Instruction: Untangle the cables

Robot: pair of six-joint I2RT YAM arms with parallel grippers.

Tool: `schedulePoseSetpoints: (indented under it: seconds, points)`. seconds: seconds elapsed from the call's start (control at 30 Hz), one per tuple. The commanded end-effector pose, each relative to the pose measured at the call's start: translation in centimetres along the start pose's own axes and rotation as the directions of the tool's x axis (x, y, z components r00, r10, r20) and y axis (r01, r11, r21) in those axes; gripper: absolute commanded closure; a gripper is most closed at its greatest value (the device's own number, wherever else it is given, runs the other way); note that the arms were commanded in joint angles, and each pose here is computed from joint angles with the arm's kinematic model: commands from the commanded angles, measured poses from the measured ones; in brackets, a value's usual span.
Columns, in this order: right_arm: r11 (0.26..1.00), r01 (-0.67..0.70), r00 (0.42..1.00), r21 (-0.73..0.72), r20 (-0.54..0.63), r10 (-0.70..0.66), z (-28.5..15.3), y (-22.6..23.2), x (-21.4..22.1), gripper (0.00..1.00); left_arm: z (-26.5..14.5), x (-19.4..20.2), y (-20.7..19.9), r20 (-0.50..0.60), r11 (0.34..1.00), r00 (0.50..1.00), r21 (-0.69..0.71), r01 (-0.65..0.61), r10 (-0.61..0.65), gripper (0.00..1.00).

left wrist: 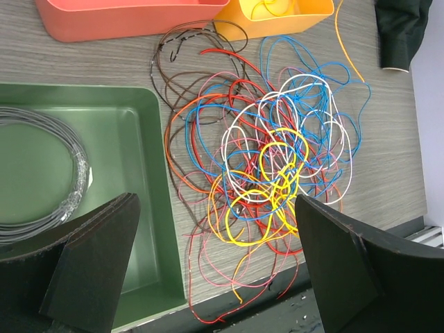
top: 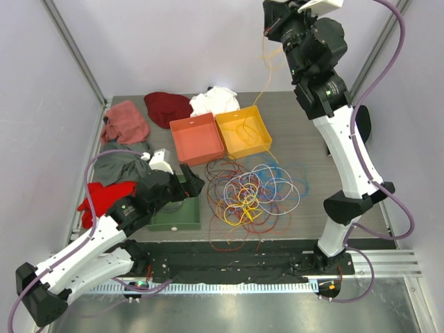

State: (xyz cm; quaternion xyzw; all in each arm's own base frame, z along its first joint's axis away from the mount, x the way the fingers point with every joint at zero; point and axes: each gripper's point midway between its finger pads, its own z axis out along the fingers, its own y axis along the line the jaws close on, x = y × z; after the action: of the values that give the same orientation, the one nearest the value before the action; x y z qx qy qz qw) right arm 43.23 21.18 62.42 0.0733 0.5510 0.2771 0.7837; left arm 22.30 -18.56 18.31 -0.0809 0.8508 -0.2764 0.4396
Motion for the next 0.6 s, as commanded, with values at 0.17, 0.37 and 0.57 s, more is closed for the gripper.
schedulePoseSetpoints:
  seconds: [0.17,0.37,0.57]
  points:
    - [0.987,-0.117,0.992,-0.113,-0.059,0.111,-2.1,2.0,-0.1,0.99,1.1,-4.6,-5.7,0.161,0.979,0.986,0.205,0.007,-0.041,0.0]
    - [0.966,-0.216,0.972,-0.142,-0.13,0.198,-5.4,2.4,0.5,0.99,1.5,-7.8,-9.6,0.392,0.922,0.92,0.366,-0.128,-0.028,0.0]
    - [0.943,-0.286,0.95,-0.173,-0.178,0.255,-8.1,3.0,0.2,0.99,4.0,-10.0,-12.0,0.513,0.9,0.85,0.306,-0.31,0.118,0.0]
